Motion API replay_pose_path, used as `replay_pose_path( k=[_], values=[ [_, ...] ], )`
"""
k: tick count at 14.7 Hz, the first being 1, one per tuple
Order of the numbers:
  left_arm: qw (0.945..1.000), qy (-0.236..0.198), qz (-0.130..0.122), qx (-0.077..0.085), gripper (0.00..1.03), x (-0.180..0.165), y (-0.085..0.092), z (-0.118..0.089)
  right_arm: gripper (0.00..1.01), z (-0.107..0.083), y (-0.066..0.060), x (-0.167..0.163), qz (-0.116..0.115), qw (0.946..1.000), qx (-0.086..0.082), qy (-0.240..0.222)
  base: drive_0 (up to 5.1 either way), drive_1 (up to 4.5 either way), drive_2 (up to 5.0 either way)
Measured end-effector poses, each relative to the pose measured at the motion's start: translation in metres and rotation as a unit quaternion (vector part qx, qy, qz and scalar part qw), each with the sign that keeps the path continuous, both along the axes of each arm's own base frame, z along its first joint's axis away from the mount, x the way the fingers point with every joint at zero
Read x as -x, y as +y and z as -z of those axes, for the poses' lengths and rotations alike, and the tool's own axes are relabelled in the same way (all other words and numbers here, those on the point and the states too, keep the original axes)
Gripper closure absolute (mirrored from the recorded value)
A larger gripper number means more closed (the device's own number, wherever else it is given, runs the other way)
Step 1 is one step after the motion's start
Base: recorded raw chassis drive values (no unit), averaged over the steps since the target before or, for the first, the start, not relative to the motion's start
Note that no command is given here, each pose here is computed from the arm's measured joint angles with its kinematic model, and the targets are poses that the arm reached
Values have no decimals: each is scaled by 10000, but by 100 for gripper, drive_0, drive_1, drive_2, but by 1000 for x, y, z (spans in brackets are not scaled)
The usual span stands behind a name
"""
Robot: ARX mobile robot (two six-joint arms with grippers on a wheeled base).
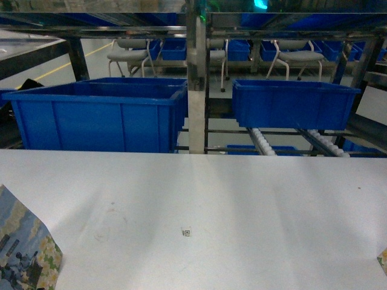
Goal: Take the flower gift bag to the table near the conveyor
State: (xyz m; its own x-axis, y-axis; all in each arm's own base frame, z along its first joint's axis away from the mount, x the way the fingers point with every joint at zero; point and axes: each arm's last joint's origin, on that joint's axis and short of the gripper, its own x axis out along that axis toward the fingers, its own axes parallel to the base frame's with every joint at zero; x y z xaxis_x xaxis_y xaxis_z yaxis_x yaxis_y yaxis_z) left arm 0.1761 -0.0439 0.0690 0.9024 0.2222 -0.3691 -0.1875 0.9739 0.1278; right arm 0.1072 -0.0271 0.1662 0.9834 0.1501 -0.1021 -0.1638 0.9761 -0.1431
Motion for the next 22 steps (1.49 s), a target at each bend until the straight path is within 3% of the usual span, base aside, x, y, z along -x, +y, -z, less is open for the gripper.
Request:
replay_pose_path(
  k=[2, 5, 6, 8, 9, 11, 12, 15, 16, 17, 18, 19, 21, 22],
  values=[
    [9989, -291, 159, 329, 78, -2, 6, -13, 3, 0, 0, 0, -2, 10000, 0, 0, 0, 0, 0],
    [9872, -1366, 277, 779, 42, -7, 15, -50, 3, 0, 0, 0, 0, 10000, 0, 0, 0, 0, 0],
    [9818, -1668, 289, 859, 29, -7, 18, -60, 3, 0, 0, 0, 0, 10000, 0, 0, 0, 0, 0],
    [9770, -1923, 247, 891, 4, -6, 25, -80, 3, 0, 0, 0, 0, 10000, 0, 0, 0, 0, 0],
    [9748, -2013, 294, 915, 5, -3, 29, -90, 3, 0, 0, 0, 0, 10000, 0, 0, 0, 0, 0],
    [9650, -2333, 661, 995, 5, 0, 30, -119, 3, 0, 0, 0, -2, 10000, 0, 0, 0, 0, 0],
    [9631, -2422, 735, 918, 5, -1, 29, -130, 3, 0, 0, 0, 2, 10000, 0, 0, 0, 0, 0],
    [9638, -2399, 825, 824, 5, -3, 28, -139, 3, 0, 0, 0, 0, 10000, 0, 0, 0, 0, 0],
    [9640, -2392, 827, 809, 5, -3, 28, -139, 7, 0, 1, 2, 164, 9998, -62, -33, 0, 0, 0],
    [9733, -1973, 974, 648, 19, 1, 30, -137, 23, 1, 5, 9, 612, 9970, -317, -352, 0, 0, 0],
    [9739, -1940, 1029, 575, 32, 8, 31, -133, 36, -6, 9, 12, 688, 9944, -430, -681, 0, 0, 0],
    [9731, -1947, 1100, 550, 46, 15, 37, -128, 51, -2, 12, 10, 733, 9945, -571, -478, 0, 0, 0],
    [9758, -1899, 947, 522, 71, 24, 45, -119, 77, -2, 16, 10, 757, 9937, -647, -515, 0, 0, 0],
    [9743, -1920, 1047, 539, 86, 29, 43, -117, 92, -1, 24, 10, 800, 9934, -674, -479, 0, 0, 0]
  ],
)
